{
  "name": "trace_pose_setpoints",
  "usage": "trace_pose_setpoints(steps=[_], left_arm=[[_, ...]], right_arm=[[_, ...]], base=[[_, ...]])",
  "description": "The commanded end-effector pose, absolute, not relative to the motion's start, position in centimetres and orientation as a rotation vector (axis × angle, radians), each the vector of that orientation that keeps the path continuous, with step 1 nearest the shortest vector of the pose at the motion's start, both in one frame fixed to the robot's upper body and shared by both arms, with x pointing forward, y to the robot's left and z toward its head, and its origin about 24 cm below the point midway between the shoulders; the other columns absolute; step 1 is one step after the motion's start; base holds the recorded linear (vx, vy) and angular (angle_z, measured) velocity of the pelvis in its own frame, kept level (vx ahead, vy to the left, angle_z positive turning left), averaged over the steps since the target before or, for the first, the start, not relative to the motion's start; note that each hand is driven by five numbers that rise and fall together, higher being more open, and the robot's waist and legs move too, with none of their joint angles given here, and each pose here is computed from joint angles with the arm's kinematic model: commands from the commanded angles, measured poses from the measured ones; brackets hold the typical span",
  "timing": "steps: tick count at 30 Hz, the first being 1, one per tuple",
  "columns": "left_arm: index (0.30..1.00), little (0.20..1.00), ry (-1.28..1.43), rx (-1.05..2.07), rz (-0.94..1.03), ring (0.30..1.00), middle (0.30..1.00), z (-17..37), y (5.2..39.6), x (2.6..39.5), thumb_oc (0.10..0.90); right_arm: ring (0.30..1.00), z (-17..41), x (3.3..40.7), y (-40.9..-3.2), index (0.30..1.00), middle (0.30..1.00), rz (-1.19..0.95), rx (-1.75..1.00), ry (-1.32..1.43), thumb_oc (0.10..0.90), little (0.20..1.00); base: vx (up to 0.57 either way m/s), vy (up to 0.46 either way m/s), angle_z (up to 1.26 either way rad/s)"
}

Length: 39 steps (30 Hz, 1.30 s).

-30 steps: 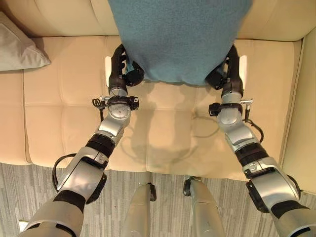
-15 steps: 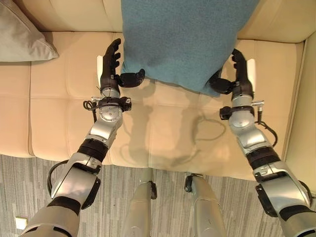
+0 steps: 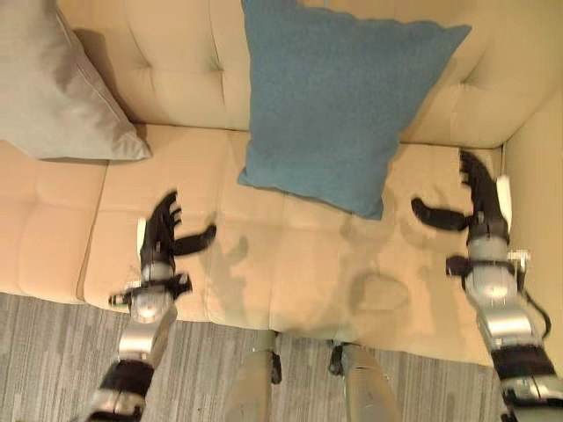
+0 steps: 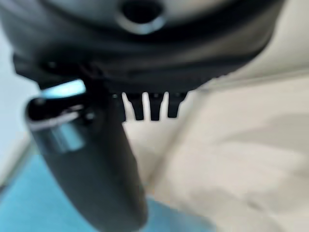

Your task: Pick up all the scattered cushions and arrange them neatly on the sofa.

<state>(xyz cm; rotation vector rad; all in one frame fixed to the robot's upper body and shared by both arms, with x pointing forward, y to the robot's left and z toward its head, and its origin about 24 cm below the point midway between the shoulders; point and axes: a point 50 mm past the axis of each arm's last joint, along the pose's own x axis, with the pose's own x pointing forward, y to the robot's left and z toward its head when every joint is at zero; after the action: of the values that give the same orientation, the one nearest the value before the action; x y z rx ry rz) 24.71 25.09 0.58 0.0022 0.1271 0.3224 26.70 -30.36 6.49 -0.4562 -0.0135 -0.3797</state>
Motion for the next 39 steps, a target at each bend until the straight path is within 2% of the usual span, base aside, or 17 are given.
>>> trace_pose_setpoints(steps=[1, 7, 12, 17, 20, 28, 34, 35, 36, 37, 39], left_arm=[[0.900, 0.900, 0.193, 0.054, 0.298, 0.900, 0.900, -1.3, 26.3, 22.6, 0.800], [0.900, 0.900, 0.526, 0.042, 0.312, 0.900, 0.900, -8.0, 25.5, 15.4, 0.800], [0.900, 0.900, 0.601, 0.004, 0.333, 0.900, 0.900, -9.4, 24.8, 13.7, 0.800], [0.900, 0.900, 0.579, -0.009, 0.340, 0.900, 0.900, -9.2, 24.7, 14.4, 0.800], [0.900, 0.900, 0.503, -0.007, 0.307, 0.900, 0.900, -8.0, 24.3, 16.0, 0.800], [0.900, 0.900, 0.367, -0.012, 0.188, 0.900, 0.900, -5.7, 22.8, 18.9, 0.800], [0.900, 0.900, 0.331, -0.021, 0.167, 0.900, 0.900, -5.2, 22.2, 19.8, 0.800], [0.900, 0.900, 0.324, -0.020, 0.162, 0.900, 0.900, -5.1, 22.1, 19.9, 0.800], [0.900, 0.900, 0.317, -0.019, 0.158, 0.900, 0.900, -4.9, 22.1, 20.1, 0.800], [0.900, 0.900, 0.306, -0.019, 0.153, 0.900, 0.900, -4.7, 22.0, 20.3, 0.800], [0.900, 0.900, 0.296, -0.021, 0.149, 0.900, 0.900, -4.5, 22.0, 20.5, 0.800]], right_arm=[[0.900, 4.3, 25.0, -30.3, 0.900, 0.900, -0.364, -0.431, 0.030, 0.800, 0.900], [0.900, -0.3, 22.2, -30.0, 0.900, 0.900, -0.411, -0.321, 0.195, 0.800, 0.900], [0.900, -1.0, 22.3, -29.3, 0.900, 0.900, -0.474, -0.237, 0.198, 0.800, 0.900], [0.900, -0.6, 23.8, -28.8, 0.900, 0.900, -0.514, -0.204, 0.180, 0.800, 0.900], [0.900, 0.9, 26.3, -28.3, 0.900, 0.900, -0.535, -0.215, 0.130, 0.800, 0.900], [0.900, 6.2, 31.5, -28.5, 0.900, 0.900, -0.585, -0.194, -0.018, 0.800, 0.900], [0.900, 10.3, 34.0, -28.3, 0.900, 0.900, -0.582, -0.192, -0.135, 0.800, 0.900], [0.698, 10.8, 34.2, -28.3, 0.698, 0.698, -0.578, -0.196, -0.147, 0.665, 0.698], [0.434, 11.4, 34.5, -28.4, 0.434, 0.434, -0.576, -0.197, -0.163, 0.489, 0.434], [0.300, 12.2, 34.8, -28.4, 0.300, 0.300, -0.572, -0.204, -0.186, 0.400, 0.300], [0.300, 13.3, 35.1, -28.4, 0.300, 0.300, -0.562, -0.217, -0.218, 0.400, 0.300]], base=[[0.07, -0.034, 0.02], [0.07, -0.012, 0.07], [0.05, -0.009, 0.12], [0.01, -0.014, 0.15], [-0.01, -0.035, 0.24], [0.01, -0.011, 0.23], [0.01, -0.004, 0.20], [0.00, 0.006, 0.19], [0.00, 0.000, 0.14], [0.08, -0.055, 0.12], [0.10, -0.058, 0.12]])
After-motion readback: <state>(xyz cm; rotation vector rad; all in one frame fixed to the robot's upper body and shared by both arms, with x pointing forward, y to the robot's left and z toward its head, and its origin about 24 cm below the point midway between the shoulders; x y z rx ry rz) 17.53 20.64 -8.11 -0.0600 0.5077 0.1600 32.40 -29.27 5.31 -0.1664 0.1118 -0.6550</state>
